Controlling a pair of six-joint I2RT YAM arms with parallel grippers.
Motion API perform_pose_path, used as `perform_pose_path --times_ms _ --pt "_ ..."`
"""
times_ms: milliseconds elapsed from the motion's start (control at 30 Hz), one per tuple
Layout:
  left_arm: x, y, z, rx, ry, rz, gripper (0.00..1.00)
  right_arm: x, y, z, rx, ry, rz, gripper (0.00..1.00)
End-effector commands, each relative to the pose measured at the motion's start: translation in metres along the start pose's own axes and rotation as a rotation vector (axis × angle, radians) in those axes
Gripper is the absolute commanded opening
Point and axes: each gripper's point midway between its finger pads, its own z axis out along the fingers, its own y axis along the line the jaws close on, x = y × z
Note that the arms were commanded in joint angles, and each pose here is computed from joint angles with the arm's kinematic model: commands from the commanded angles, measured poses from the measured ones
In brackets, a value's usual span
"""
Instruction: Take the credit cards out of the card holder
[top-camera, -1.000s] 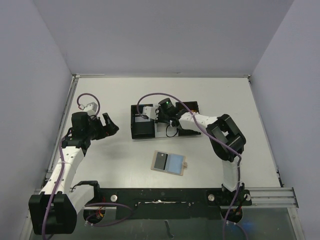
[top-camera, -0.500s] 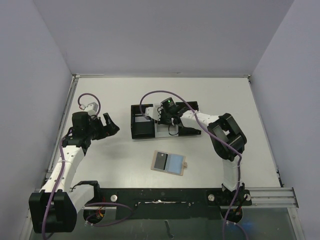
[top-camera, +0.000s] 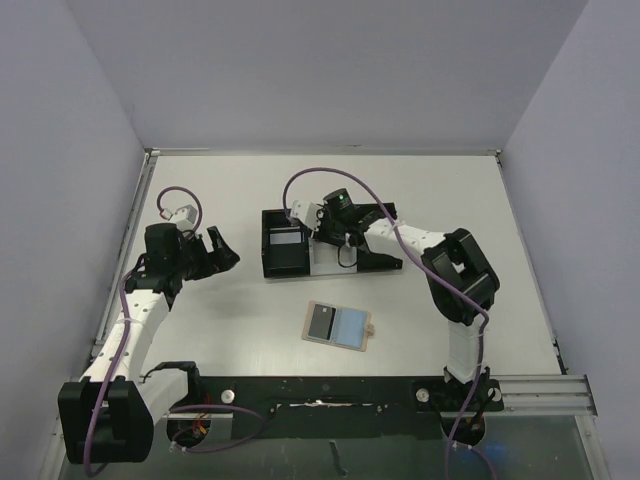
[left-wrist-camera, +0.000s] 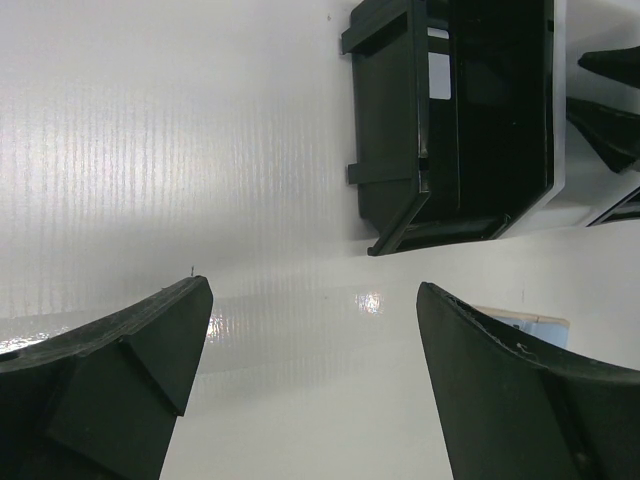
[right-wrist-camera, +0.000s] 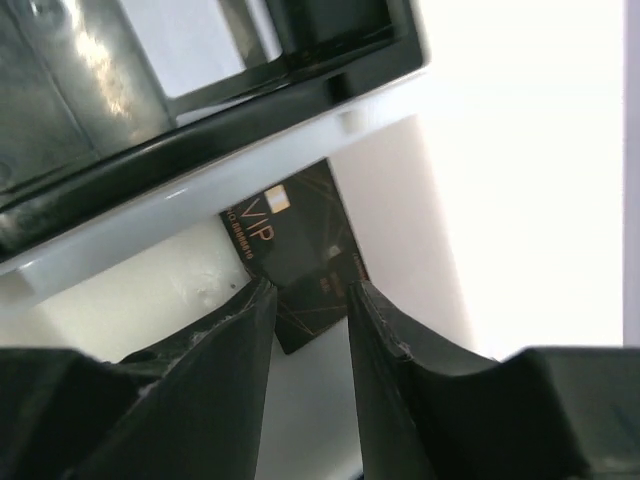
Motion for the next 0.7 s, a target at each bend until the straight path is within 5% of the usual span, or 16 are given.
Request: perform_pose_path --times_ms 0,167,267,400,600,667 --pt "-0.020 -0.009 -0.001 0.039 -0.067 0.044 0.83 -0.075 -0.066 -0.069 0.229 -0.290 0.171 0.38" --pt "-0.020 -0.011 -0.002 0.052 -0.073 0.050 0.84 -0.085 -0.086 -0.119 0.321 -0.365 0.521 0.46" --pt "-0.020 -0.013 -0.003 0.063 -0.075 0.049 0.84 -0.065 -0.091 -0.140 0.360 -0.370 0.782 0.63" --pt "-0.024 -0.009 -0.004 0.037 -0.078 0.039 0.84 -0.043 -0.080 -0.162 0.248 -0.457 1.030 0.73" --pt "-0.027 -0.005 -0.004 0.015 -0.091 0.017 0.84 -0.011 -0.070 -0.202 0.244 -0.629 1.289 0.99" --pt "-0.026 -0.006 -0.003 0.028 -0.087 0.010 0.84 -0.005 -0.058 -0.215 0.247 -0.698 1.348 0.98"
